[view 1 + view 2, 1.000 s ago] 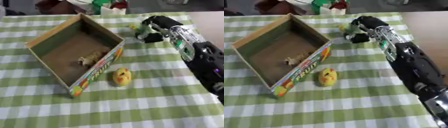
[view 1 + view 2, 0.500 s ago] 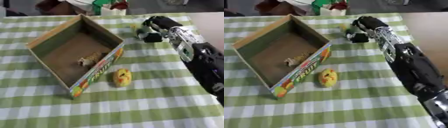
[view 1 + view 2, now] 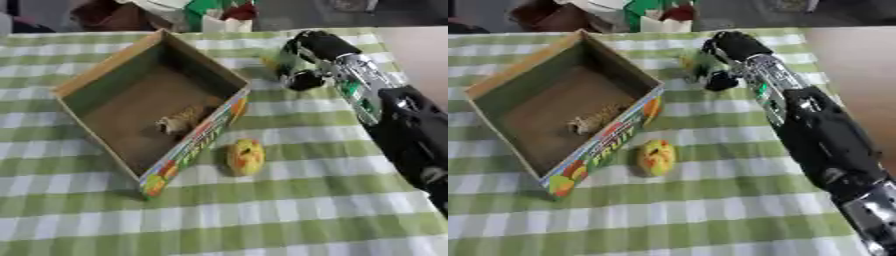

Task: Pick up objects on the table and place them in the box.

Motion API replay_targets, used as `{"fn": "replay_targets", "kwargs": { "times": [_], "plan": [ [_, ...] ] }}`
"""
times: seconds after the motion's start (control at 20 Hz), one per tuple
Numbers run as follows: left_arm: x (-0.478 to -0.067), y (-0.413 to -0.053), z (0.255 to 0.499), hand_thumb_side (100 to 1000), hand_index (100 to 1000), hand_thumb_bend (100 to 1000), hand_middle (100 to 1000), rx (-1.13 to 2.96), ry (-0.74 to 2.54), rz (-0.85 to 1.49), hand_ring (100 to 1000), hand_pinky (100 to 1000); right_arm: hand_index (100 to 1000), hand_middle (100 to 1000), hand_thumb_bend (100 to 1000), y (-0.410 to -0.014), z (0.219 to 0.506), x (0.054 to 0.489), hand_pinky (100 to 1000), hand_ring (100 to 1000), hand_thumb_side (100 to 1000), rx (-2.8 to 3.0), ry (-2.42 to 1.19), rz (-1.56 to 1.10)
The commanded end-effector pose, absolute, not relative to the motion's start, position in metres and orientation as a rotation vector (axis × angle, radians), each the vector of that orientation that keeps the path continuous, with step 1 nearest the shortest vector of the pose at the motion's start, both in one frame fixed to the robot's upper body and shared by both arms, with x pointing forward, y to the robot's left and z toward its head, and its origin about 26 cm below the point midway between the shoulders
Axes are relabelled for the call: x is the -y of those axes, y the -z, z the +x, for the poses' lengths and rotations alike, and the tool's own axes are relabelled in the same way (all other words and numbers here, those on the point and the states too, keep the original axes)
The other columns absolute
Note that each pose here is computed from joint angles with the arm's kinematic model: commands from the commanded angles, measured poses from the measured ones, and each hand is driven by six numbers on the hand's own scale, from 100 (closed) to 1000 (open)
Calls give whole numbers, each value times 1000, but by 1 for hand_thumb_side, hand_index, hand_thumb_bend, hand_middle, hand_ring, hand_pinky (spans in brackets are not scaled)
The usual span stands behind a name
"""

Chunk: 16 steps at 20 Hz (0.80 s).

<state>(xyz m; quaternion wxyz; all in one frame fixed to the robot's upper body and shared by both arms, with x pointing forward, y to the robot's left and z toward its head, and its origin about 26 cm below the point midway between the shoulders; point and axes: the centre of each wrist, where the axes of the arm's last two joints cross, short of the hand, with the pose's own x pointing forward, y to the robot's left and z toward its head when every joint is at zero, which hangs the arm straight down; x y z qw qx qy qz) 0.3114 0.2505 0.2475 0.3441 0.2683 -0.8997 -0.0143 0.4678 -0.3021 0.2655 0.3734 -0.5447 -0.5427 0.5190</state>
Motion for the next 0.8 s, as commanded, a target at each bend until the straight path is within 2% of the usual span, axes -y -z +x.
{"fn": "replay_targets", "kwargs": {
  "times": [0.05, 0.15, 0.4, 0.8],
  "plan": [
    [-252, -254, 308, 1000, 836, 100, 680, 2365, 36, 698, 657, 598, 376, 311, 100, -262, 469, 310, 688, 621, 315, 1361, -1301, -1445],
    [-252, -253, 308, 1000, 838, 100, 679, 2365, 38, 695, 653, 594, 311, 281, 100, -262, 468, 309, 669, 596, 270, 1385, -1278, -1469],
    [-252, -252, 308, 1000, 839, 100, 677, 2357, 42, 695, 647, 586, 224, 200, 100, -267, 464, 304, 625, 521, 207, 1476, -1197, -1589],
    [-254, -250, 307, 1000, 840, 100, 675, 2344, 47, 704, 643, 582, 184, 159, 100, -275, 452, 293, 598, 479, 144, 1586, -1173, -1681]
  ]
}}
